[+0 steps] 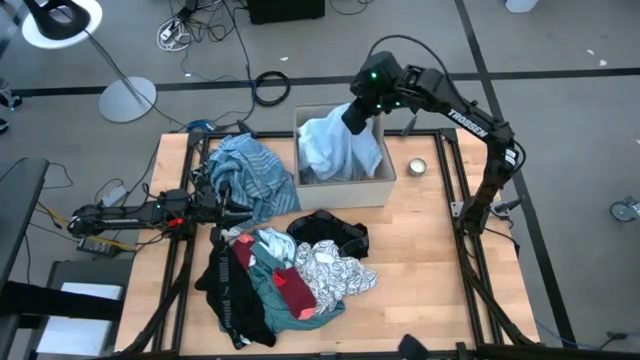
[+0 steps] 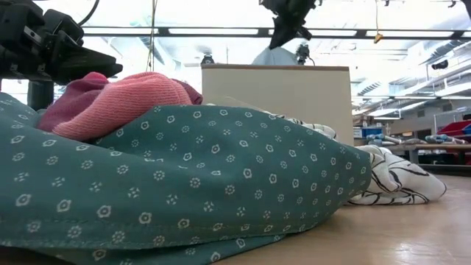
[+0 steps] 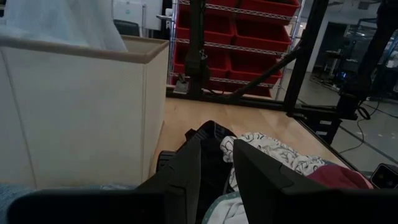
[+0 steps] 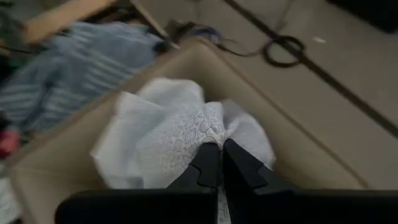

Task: Sort clothes
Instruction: Put the white shirt into the bin

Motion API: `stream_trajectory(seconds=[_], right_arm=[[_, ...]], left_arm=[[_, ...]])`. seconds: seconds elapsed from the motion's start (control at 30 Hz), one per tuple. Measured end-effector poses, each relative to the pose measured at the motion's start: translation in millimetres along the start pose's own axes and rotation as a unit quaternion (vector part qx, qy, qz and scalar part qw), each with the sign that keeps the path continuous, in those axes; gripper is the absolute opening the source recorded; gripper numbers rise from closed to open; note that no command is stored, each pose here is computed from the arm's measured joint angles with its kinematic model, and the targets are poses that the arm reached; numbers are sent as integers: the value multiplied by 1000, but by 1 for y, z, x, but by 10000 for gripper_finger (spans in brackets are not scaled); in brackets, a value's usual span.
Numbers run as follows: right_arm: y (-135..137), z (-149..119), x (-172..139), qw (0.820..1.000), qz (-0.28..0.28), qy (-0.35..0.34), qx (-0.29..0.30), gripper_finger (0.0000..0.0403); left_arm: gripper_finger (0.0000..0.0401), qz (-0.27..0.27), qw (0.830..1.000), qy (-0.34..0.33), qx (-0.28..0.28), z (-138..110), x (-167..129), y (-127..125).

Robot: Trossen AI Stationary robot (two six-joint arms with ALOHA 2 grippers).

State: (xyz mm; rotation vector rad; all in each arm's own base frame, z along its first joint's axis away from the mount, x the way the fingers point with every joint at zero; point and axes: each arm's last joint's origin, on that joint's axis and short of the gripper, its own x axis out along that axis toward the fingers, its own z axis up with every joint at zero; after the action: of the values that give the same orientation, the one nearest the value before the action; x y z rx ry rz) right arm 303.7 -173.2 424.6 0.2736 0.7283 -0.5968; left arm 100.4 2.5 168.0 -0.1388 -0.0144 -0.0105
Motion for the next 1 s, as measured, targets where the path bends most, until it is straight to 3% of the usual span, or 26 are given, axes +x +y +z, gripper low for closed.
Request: stream_trajectory(seconds=[0.3,0.57,0.83,1.0], right_arm=[[11,-25,58,999,49,-3,-10,31],[17,-62,104,998,64,6,-15,106],[9,-107,132,996,46,74,-11,185],[5,-109,130,994,46,100,-11,203]], left_arm=[[101,0,1000,0,0,0,0,0],[101,0,1000,0,0,0,0,0],[101,0,1000,0,0,0,0,0],[101,0,1000,0,0,0,0,0]])
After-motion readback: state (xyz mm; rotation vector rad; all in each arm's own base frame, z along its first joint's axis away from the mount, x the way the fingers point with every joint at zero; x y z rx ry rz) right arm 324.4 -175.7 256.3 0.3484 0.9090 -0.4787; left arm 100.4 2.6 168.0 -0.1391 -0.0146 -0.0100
